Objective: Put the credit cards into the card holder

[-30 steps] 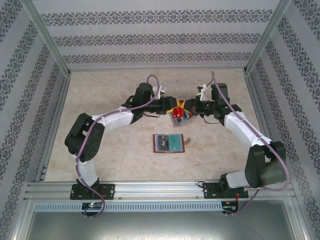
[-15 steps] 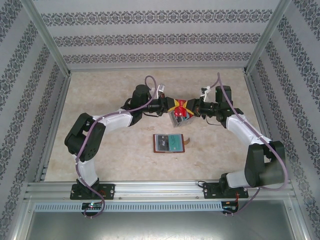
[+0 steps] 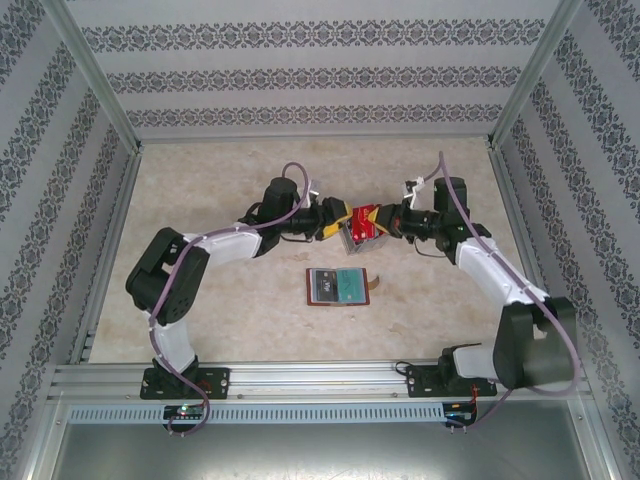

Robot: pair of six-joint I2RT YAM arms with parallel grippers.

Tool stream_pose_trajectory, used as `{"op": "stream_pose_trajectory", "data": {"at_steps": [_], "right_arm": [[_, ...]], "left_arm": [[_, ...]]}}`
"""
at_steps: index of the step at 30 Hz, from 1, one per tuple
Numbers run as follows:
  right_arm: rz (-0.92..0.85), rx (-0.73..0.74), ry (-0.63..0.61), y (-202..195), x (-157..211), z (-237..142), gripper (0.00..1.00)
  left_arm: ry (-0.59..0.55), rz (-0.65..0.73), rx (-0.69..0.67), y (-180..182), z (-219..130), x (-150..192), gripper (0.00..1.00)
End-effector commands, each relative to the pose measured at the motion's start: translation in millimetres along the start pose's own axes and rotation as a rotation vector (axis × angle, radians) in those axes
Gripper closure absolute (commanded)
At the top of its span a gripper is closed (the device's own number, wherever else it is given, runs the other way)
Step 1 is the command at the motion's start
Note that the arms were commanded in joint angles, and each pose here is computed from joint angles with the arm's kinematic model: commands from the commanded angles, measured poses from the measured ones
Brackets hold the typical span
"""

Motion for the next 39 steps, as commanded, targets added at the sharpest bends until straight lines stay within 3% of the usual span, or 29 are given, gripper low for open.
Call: {"op": "stream_pose_trajectory", "data": {"at_steps": [1, 5, 11, 22, 29, 39], "right_arm": [[-0.083, 0.303, -0.029, -52.9, 29.6, -4.8, 1.0], [-0.169, 0.475, 0.0, -83.5, 57.4, -1.4, 1.0], [-0.185, 0.54, 0.025, -108.6, 76.2, 9.5, 1.0], [-0.142, 0.528, 0.055, -125.5, 83.1, 26.8, 1.0], [-0.113, 0.479, 0.061, -120.4, 83.1, 34.4, 1.0], [-0.111, 0.431, 0.033, -100.9, 80.0, 30.7, 0.99]], "left_arm": [[0.05, 0.069, -0.313, 42.3, -36.4, 29.5, 0.36], [0.083, 0.057, -0.475, 72.8, -60.2, 60.1, 0.35], [0.155, 0.027, -0.56, 98.7, -63.9, 94.5, 0.38], [0.234, 0.027, -0.563, 111.0, -49.4, 113.4, 0.49], [0.272, 0.024, -0.568, 117.1, -41.3, 121.9, 0.68], [0.282, 0.031, -0.579, 119.9, -37.5, 124.0, 0.75]]}}
Point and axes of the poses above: each hand's point on the last joint's axis, 136 mm out from that joint toward the fingers, its own z axis out along the fingers, its own y axis along the line the jaws close on, x = y × z, the point moved 2 cm from there along -z, back along the fingers, and after that the axes turned 10 degrees about z, right-handed, at the moved point
